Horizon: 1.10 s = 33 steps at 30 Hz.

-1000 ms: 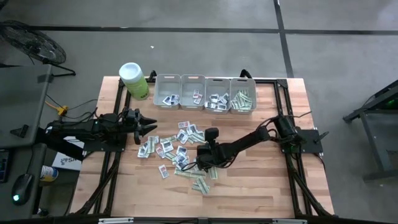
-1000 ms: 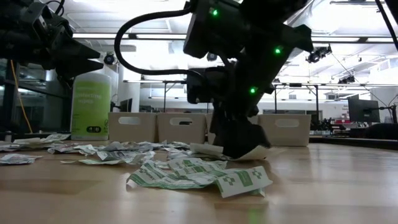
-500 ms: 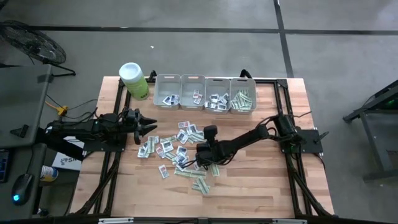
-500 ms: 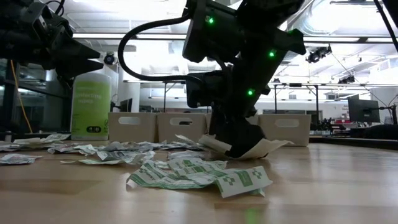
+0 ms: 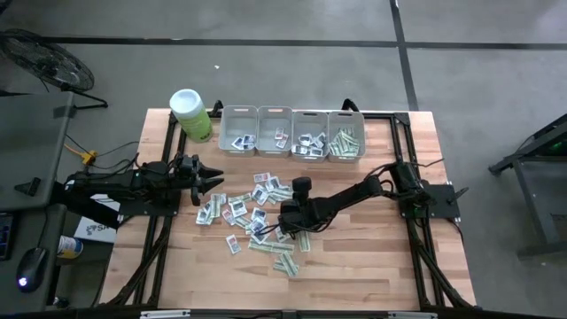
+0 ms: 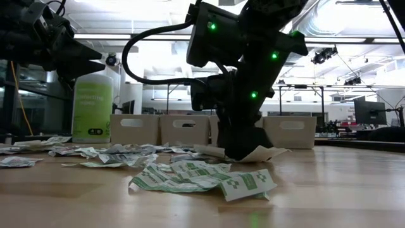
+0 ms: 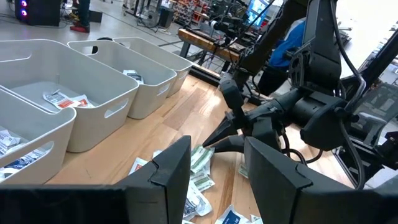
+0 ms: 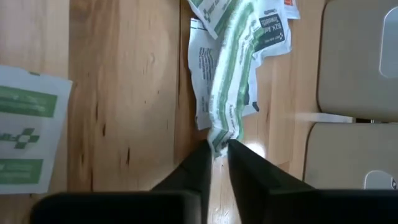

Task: Pick & Place First Aid Supplies
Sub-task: Put the bandage into the right gray bin

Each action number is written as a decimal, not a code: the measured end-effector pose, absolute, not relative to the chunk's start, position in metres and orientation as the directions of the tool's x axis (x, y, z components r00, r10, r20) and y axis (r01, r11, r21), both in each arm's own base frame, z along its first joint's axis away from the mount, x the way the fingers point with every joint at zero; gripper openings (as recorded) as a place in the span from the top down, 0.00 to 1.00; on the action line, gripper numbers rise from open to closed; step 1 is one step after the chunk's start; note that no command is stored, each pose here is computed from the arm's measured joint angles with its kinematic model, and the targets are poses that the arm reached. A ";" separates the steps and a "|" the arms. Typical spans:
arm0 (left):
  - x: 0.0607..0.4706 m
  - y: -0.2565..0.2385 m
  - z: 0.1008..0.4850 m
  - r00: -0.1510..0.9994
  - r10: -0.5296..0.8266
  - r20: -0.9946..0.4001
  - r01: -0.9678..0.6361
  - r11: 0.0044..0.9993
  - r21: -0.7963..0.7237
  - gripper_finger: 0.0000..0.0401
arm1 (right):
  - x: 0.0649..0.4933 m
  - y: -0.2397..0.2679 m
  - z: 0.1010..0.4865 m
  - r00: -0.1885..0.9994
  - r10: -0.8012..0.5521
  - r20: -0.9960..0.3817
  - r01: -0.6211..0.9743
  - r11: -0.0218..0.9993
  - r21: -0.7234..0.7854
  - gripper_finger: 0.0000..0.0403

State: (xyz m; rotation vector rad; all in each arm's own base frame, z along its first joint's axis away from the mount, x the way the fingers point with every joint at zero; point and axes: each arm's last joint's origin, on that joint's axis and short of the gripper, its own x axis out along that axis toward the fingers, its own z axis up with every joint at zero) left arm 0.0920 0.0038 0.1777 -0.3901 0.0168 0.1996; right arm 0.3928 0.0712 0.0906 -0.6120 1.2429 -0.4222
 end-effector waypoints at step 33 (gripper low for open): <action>0.092 0.004 0.178 0.980 0.191 -0.055 -0.197 0.905 -0.376 0.63 | 0.363 0.089 0.141 0.264 -0.731 -0.630 0.118 0.672 -0.731 1.00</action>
